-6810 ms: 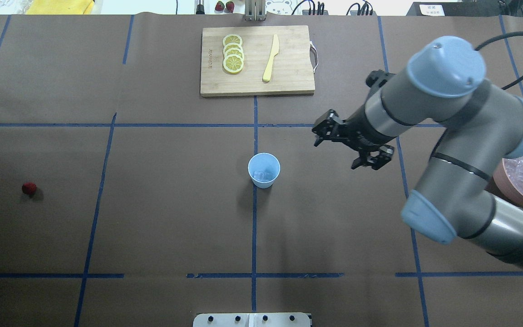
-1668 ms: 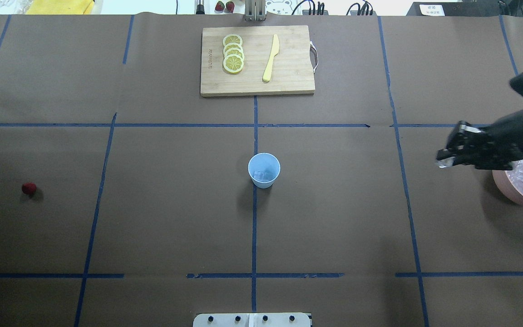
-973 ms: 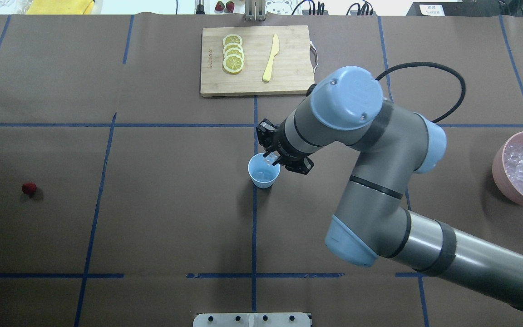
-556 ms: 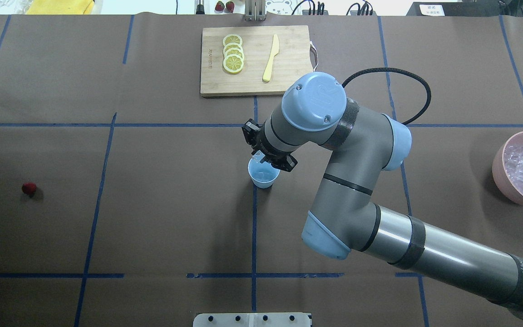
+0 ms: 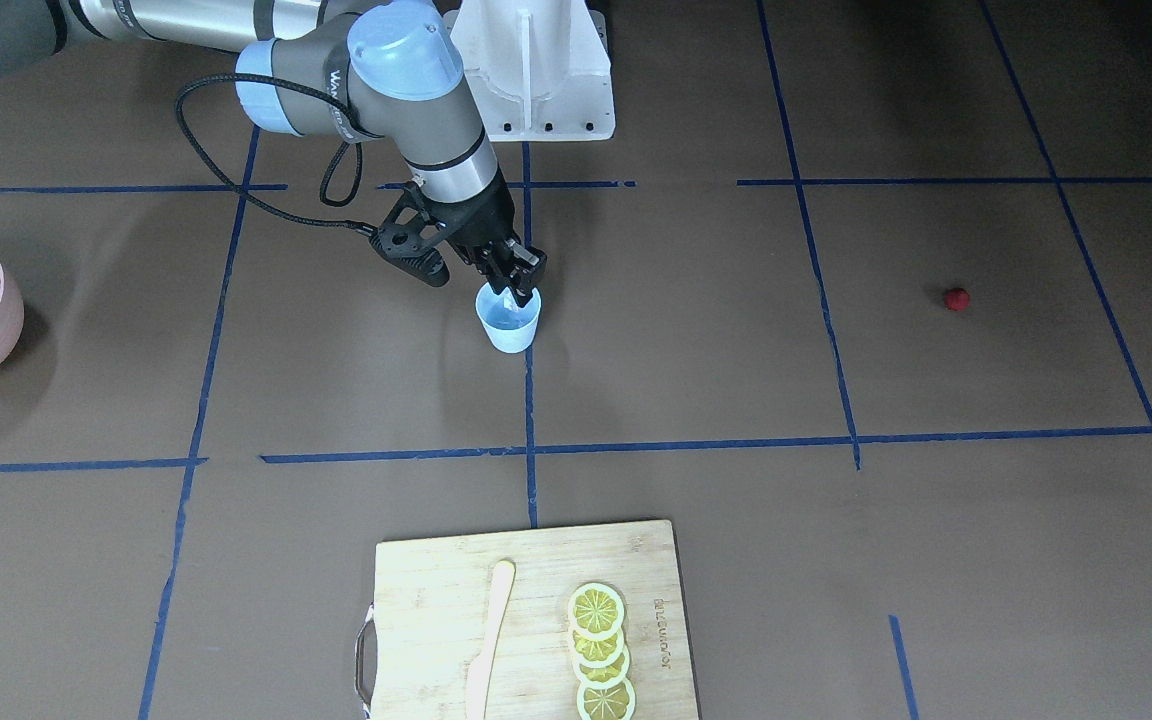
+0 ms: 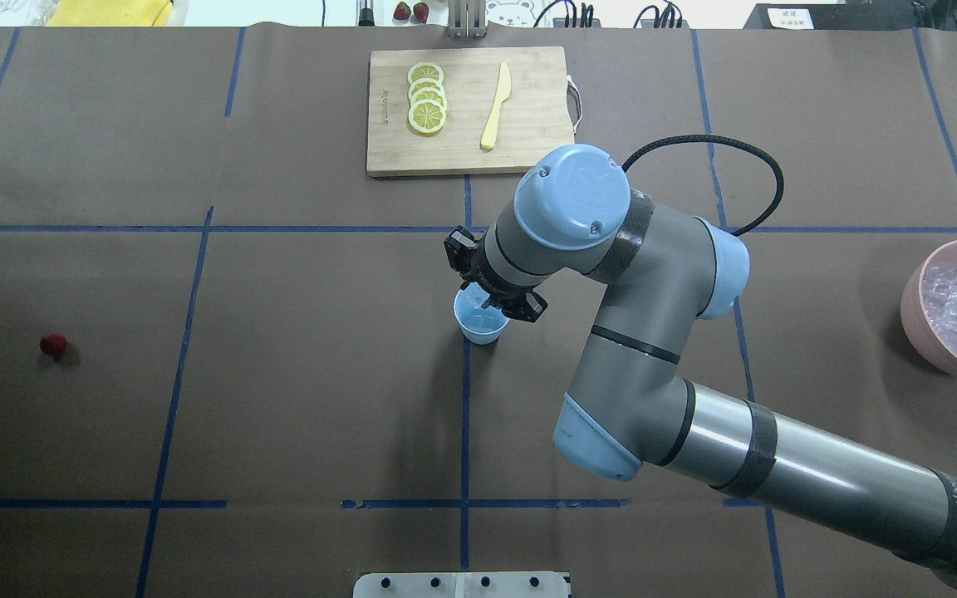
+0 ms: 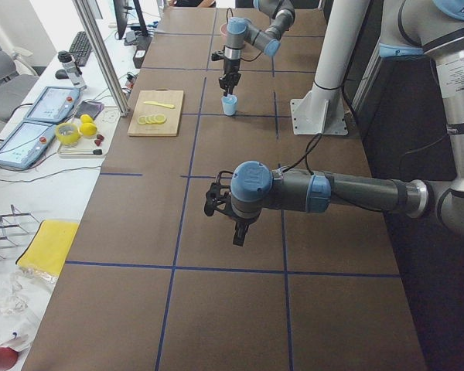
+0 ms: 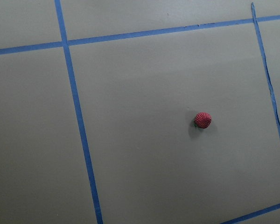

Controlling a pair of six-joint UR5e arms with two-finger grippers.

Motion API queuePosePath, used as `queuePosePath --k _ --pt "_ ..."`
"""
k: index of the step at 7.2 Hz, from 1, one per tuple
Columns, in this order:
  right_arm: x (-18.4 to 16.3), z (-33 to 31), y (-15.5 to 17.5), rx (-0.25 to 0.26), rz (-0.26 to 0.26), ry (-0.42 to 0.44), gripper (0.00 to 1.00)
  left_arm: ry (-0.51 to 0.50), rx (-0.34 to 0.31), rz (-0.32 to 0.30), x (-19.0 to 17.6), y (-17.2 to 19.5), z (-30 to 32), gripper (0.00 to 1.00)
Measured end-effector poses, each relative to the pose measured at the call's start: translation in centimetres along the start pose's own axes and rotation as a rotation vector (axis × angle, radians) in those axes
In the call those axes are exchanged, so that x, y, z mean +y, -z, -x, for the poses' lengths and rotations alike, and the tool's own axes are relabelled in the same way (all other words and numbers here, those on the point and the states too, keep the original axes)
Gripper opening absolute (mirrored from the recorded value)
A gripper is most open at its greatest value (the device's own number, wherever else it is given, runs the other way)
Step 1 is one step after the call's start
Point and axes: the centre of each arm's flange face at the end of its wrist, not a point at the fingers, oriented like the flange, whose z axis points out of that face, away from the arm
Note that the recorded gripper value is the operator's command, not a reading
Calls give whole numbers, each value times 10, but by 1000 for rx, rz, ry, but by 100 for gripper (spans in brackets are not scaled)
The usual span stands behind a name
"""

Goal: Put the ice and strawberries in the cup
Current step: 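Open the right gripper to drop the ice cube into the cup, then return the right gripper to the bowl while the left reaches for the strawberry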

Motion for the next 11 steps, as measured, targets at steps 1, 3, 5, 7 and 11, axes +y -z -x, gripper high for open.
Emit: queuePosePath --k 1,3,5,7,11 --pt "0 0 -1 2 0 -1 58 1 0 0 0 0 0 100" --pt "-1 0 1 1 1 -1 99 13 0 1 -1 -1 -1 100" --pt "-18 -12 21 -12 -3 -13 100 66 4 21 -16 -13 -23 100" --pt "-60 -80 77 -10 -2 9 100 98 12 61 -30 -43 -56 100" --pt "-170 -236 160 107 -36 189 100 168 -169 88 -73 -118 -124 100"
